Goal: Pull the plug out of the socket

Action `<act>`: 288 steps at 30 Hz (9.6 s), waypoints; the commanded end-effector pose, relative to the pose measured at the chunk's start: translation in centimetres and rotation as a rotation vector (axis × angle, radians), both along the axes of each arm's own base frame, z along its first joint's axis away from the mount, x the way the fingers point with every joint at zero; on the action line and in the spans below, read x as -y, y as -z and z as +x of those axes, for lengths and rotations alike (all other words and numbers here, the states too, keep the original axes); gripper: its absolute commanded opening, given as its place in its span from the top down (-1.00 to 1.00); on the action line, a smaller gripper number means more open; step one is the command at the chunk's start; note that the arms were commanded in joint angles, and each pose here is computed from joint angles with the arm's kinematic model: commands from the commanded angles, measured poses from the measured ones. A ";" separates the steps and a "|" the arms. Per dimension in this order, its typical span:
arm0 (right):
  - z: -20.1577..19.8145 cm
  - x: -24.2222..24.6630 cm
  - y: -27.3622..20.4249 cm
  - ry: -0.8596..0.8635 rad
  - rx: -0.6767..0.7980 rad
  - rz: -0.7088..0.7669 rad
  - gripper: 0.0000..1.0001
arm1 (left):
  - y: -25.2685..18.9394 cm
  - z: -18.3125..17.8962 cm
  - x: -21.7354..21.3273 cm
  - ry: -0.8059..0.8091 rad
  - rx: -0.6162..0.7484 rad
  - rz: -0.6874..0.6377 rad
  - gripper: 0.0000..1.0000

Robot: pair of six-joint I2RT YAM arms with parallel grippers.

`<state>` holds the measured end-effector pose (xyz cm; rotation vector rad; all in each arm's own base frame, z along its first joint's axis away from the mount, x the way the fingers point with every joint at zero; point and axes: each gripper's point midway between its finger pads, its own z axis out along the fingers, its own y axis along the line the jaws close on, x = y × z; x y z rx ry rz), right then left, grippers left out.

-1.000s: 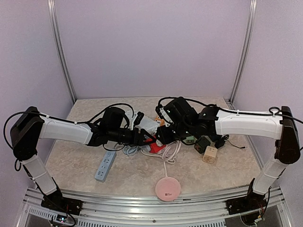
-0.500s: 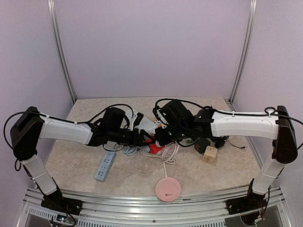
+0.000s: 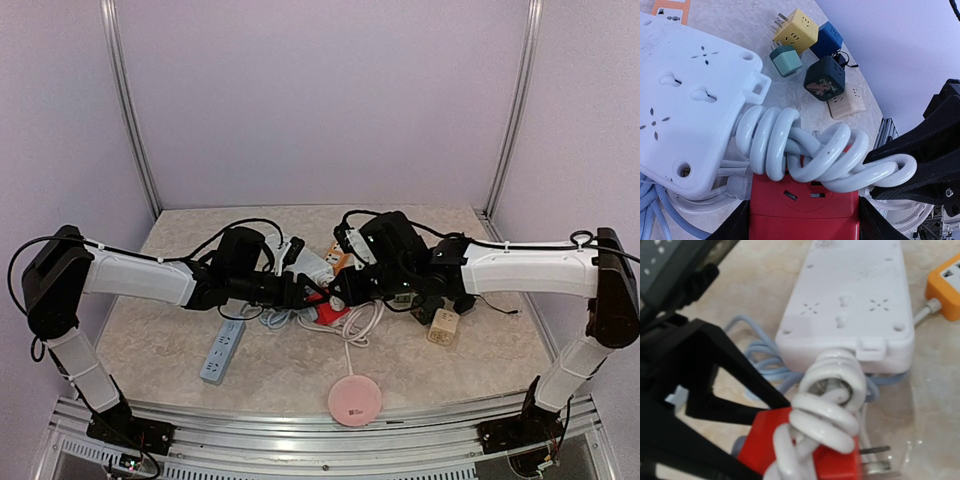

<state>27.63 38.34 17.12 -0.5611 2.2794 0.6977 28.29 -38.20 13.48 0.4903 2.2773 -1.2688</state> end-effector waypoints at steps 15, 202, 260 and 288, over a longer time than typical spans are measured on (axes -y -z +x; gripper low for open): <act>0.3 0.3 -2.3 0.083 0.120 -0.091 1.00 | -4.0 1.8 -0.1 -0.042 0.033 -0.129 0.54; 5.0 14.6 -18.4 0.496 0.523 -0.120 1.00 | -6.1 2.2 -9.5 0.041 0.056 -0.040 0.61; 6.2 12.6 6.8 0.463 -0.004 -0.218 0.20 | -9.7 3.6 -11.9 0.101 0.202 -0.062 0.61; -1.5 0.8 -14.0 -0.067 0.449 0.181 -0.58 | -11.7 5.9 -10.2 0.042 0.145 -0.143 0.61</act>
